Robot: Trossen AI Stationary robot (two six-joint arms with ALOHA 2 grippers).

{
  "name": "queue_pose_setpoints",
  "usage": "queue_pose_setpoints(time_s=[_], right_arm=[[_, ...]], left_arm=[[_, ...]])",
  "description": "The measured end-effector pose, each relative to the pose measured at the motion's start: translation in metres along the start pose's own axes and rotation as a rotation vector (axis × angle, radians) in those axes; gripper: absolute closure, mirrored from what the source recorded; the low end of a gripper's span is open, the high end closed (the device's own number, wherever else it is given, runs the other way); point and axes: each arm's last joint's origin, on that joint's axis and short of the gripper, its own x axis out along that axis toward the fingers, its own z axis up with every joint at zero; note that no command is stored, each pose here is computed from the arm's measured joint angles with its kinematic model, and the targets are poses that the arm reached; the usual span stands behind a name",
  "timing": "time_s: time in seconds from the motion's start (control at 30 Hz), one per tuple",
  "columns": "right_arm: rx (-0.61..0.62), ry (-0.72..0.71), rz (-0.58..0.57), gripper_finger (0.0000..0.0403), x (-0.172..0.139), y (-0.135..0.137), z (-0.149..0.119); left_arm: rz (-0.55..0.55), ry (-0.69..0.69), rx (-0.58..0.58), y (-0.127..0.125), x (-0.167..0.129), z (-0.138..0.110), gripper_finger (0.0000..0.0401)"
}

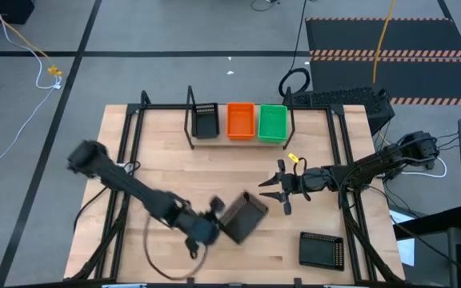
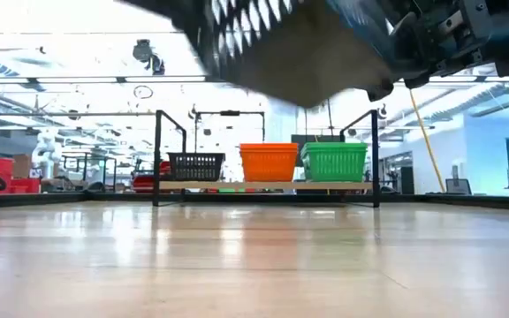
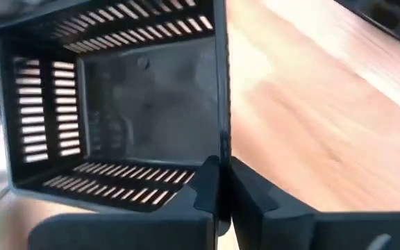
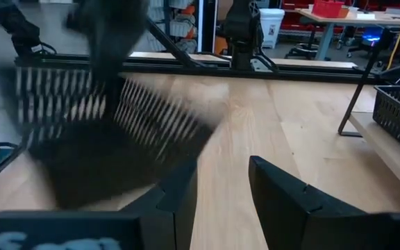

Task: Stack baskets on shelf by color
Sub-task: Stack the left black bin on top of the black bin on the shelf

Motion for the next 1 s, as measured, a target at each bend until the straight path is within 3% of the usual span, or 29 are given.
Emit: queue_pose_setpoints(time_s=[0.13,0.23,0.4,0.5,0.77,1.0], right_arm=[[0.006,0.0,0.0,0.028,0.0,0.0,0.0],[0.007,-0.003,0.0,0.028,0.0,0.0,0.0],[0.009,-0.017,-0.041,0.028,0.0,-0.001,0.001],[0.01,-0.025,-0.052,0.028,0.0,-0.002,0.002],[-0.011,-0.033,-0.057,0.028,0.0,-0.003,0.003],[-0.007,-0.02,-0.058,0.028,0.0,-0.003,0.002]], left_arm=[[0.182,-0.004,-0.123,0.027,-0.064,-0.005,0.0367],[0.316,0.003,-0.172,0.052,-0.109,-0.02,0.0384],[0.447,0.097,-0.377,0.106,-0.144,-0.065,0.0384],[0.518,0.182,-0.488,0.139,-0.147,-0.094,0.0383],[0.533,0.304,-0.613,0.205,-0.121,-0.158,0.038],[0.426,0.513,-0.667,0.219,-0.079,-0.2,0.0392]])
